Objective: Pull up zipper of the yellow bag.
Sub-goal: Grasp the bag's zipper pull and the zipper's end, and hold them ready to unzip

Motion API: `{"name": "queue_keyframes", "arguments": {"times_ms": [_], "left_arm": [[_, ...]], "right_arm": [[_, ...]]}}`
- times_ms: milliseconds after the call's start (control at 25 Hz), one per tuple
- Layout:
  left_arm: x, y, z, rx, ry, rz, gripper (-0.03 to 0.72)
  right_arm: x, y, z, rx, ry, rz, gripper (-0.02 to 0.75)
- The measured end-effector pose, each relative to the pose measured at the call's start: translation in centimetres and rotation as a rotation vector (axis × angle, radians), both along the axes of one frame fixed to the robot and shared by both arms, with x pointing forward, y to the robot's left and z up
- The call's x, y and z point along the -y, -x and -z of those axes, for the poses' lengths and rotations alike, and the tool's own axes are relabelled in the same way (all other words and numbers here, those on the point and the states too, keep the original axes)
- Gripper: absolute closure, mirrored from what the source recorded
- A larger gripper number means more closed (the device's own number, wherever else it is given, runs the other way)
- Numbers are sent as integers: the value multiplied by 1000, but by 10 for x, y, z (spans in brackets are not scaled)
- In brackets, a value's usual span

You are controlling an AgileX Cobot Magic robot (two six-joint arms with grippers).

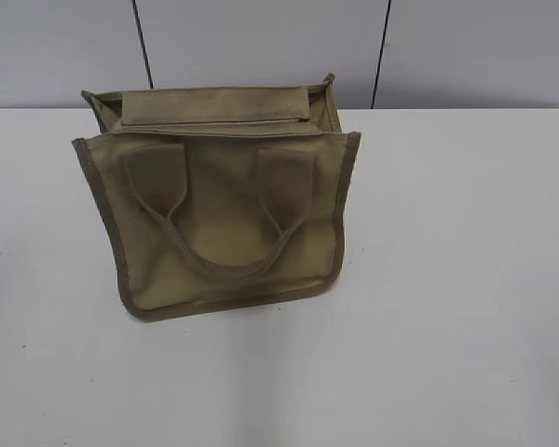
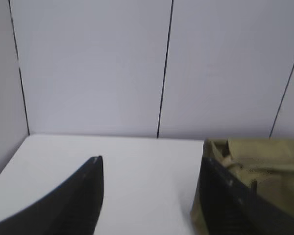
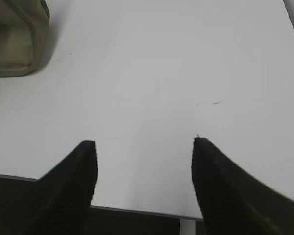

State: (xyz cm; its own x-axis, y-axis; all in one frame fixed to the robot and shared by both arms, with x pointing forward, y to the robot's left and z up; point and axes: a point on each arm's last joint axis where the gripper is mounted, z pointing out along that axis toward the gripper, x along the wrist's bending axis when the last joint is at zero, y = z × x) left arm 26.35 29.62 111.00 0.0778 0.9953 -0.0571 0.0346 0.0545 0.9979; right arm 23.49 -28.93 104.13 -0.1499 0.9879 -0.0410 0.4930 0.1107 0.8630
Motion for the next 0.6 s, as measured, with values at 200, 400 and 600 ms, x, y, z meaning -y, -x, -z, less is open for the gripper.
{"name": "queue_keyframes", "arguments": {"times_ms": [200,400,600], "left_arm": [[-2,-44,-12,131,15,-32,221],[-3,-99,12,135,16,-63,291],[-1,-132,56,126,42,-51,312]], "right_arm": [[0,0,0,0,0,0,269],[0,0,0,0,0,0,269],[0,0,0,0,0,0,269]]}}
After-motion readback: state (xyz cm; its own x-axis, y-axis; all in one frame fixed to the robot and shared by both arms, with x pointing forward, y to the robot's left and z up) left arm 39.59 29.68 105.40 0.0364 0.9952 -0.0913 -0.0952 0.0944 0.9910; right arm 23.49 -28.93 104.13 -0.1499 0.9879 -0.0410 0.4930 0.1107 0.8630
